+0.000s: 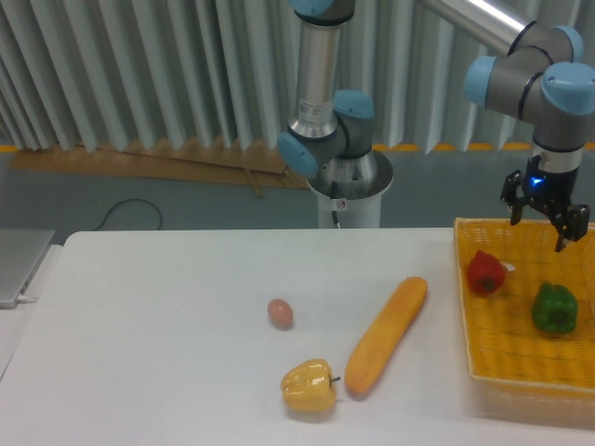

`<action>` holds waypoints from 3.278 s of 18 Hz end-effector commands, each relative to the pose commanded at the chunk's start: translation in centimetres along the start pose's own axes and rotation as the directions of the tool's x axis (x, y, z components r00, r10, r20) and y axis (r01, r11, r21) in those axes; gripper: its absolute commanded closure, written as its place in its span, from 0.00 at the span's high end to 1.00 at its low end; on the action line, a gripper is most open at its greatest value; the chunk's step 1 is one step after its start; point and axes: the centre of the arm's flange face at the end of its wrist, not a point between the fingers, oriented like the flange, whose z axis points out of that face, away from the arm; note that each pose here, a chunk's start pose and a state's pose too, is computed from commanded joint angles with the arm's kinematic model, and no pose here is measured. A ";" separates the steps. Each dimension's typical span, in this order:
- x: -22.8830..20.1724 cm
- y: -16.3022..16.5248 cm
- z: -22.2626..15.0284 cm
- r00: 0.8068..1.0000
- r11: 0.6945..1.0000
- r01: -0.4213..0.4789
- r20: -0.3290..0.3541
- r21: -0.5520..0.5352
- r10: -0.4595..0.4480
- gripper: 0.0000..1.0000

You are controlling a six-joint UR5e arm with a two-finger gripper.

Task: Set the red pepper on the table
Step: 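Lower the gripper onto the red pepper in the basket, then adjust the gripper around the red pepper and close on it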

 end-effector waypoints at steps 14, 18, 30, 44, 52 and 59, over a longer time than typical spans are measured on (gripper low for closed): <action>-0.3 -2.8 6.3 0.996 0.999 0.037 -0.077 -0.016 -0.038 1.00; 0.9 -2.5 8.3 0.994 0.998 0.022 -0.107 -0.055 -0.028 1.00; -0.3 -1.3 6.4 0.994 0.996 0.057 -0.090 -0.062 -0.062 1.00; -0.9 -0.6 7.3 0.975 0.995 0.097 -0.201 0.008 -0.093 1.00; -0.3 -0.3 7.7 0.971 0.995 0.099 -0.219 0.001 -0.096 1.00; -0.7 1.0 10.0 0.978 1.000 -0.007 -0.209 0.024 0.012 1.00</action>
